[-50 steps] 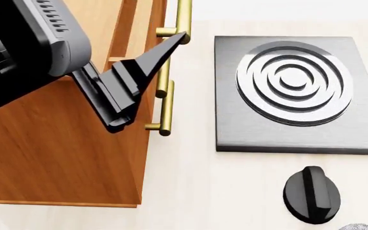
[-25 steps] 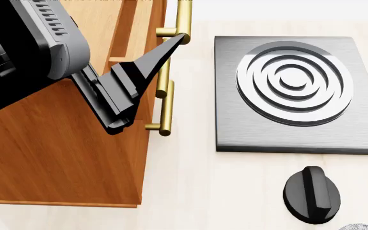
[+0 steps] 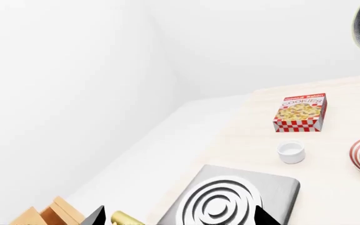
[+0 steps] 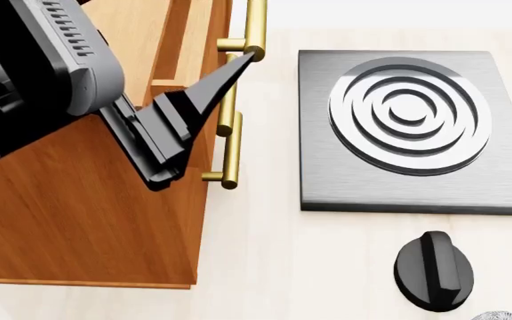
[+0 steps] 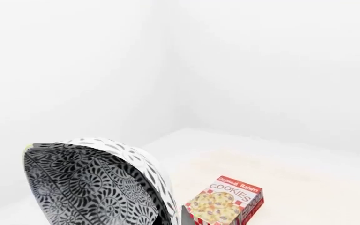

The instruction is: Pick the akita bowl on the wooden cabinet and place it on the plate.

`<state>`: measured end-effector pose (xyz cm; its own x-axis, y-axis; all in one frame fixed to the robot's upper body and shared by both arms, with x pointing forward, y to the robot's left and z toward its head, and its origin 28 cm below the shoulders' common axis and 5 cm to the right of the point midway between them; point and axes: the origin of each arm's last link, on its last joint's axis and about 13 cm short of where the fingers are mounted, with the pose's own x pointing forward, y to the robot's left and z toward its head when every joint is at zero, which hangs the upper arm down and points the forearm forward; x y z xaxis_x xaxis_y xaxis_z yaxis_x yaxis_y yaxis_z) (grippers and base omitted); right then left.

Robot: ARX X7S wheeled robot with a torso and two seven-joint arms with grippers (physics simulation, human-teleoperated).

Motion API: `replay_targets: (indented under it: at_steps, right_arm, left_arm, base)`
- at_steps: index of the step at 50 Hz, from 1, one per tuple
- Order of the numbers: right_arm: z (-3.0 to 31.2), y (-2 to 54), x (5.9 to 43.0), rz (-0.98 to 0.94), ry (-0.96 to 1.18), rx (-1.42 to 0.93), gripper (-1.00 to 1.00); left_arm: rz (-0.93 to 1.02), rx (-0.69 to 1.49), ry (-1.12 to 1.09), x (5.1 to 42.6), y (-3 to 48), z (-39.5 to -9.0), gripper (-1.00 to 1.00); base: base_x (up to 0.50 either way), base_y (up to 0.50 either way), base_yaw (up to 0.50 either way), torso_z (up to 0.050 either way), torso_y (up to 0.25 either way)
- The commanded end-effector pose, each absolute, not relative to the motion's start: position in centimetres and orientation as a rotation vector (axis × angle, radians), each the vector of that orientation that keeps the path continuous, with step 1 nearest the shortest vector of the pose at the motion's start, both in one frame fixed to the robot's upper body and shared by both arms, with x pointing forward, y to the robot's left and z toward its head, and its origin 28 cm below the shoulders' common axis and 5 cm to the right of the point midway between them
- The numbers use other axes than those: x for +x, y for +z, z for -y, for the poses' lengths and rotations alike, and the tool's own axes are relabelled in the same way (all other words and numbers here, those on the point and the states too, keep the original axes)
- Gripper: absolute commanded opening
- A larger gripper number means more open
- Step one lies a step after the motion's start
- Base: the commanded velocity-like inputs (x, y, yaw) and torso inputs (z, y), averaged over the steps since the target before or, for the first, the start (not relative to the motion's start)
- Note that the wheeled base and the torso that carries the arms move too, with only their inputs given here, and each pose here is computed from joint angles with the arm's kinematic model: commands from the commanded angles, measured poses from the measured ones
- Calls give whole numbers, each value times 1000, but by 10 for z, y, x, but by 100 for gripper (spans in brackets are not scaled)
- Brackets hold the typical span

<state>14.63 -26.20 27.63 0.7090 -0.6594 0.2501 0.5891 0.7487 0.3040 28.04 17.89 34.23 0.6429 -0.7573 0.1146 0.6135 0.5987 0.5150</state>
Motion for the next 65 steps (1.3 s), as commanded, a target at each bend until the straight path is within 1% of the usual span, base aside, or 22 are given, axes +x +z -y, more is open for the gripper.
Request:
replay_targets:
  at_steps: [1, 6, 12, 23, 30, 38, 47, 62, 65]
  right_arm:
    - [269, 280, 141, 393, -626, 318, -100]
    - [271, 276, 141, 383, -616, 336, -100]
    - [272, 275, 135, 416, -501, 465, -100]
    - [274, 273, 134, 426, -423, 571, -100]
    - [278, 270, 138, 396, -442, 631, -100]
    - [280, 271, 140, 377, -476, 628, -100]
    - [290, 261, 153, 327, -541, 644, -100]
    - [296, 259, 163, 278, -565, 692, -100]
    - [297, 255, 166, 239, -548, 717, -100]
  left_arm:
    - [334, 458, -814, 282, 339, -179, 100]
    - [334, 455, -814, 282, 339, -179, 100]
    - [330, 450, -815, 283, 337, -179, 100]
    - [328, 449, -813, 283, 335, -180, 100]
    - [324, 444, -812, 284, 333, -181, 100]
    - [324, 447, -813, 284, 333, -180, 100]
    - [316, 438, -814, 286, 328, -181, 100]
    - [309, 432, -816, 288, 324, -181, 100]
    - [307, 432, -817, 288, 323, -180, 100]
  base:
    - [0, 0, 0, 0, 0]
    - [0, 0, 0, 0, 0]
    - [0, 0, 0, 0, 0]
    - [0, 0, 0, 0, 0]
    - [0, 0, 0, 0, 1]
    - [0, 0, 0, 0, 0]
    - [0, 0, 0, 1, 0]
    - [0, 0, 0, 0, 1]
    - [0, 0, 0, 0, 0]
